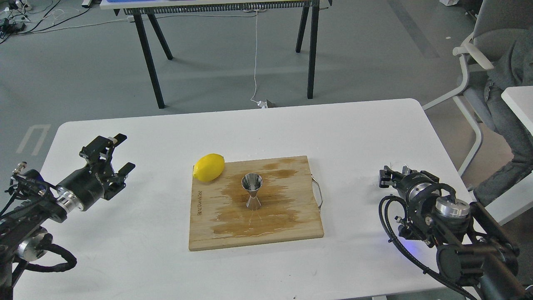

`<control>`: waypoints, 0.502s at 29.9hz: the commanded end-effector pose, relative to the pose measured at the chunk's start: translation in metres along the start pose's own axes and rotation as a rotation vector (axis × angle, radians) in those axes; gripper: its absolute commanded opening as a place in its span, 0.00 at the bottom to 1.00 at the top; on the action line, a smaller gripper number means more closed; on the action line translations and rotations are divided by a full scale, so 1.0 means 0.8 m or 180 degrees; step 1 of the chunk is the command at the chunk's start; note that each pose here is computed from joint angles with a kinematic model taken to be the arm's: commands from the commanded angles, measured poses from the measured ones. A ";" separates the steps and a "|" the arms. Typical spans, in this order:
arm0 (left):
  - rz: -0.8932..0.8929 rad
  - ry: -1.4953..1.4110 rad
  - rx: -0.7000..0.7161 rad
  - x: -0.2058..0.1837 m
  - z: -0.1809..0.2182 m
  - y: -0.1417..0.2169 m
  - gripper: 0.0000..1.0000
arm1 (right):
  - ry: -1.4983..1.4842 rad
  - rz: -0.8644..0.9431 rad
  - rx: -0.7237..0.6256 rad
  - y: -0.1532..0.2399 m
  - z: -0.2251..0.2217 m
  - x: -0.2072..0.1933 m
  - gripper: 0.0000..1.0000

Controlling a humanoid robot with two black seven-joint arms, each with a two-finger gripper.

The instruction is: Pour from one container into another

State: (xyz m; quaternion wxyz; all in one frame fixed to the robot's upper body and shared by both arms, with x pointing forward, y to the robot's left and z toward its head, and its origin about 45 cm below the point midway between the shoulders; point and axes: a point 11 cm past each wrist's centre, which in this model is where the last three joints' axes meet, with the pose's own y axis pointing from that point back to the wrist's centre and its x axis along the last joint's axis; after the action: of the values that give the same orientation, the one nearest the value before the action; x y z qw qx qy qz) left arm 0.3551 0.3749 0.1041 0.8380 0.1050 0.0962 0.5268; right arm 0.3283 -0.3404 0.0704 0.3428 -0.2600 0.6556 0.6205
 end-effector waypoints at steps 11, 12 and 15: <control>-0.0002 -0.0002 -0.0003 0.000 0.001 0.000 0.99 | -0.0026 0.0096 0.0030 0.003 -0.006 0.019 0.69; -0.0002 -0.0002 -0.0003 0.000 0.001 0.000 0.99 | -0.0031 0.0097 0.0028 0.003 -0.006 0.020 0.71; -0.0002 -0.0002 -0.0003 0.000 0.001 0.000 0.99 | -0.0060 0.0083 0.0048 0.004 -0.010 0.018 0.81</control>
State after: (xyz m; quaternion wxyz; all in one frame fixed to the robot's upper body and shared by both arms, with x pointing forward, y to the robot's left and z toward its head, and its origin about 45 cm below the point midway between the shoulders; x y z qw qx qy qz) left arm 0.3555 0.3746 0.1044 0.8382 0.1047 0.0958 0.5266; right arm 0.3161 -0.3444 0.0602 0.3385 -0.2451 0.6606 0.6237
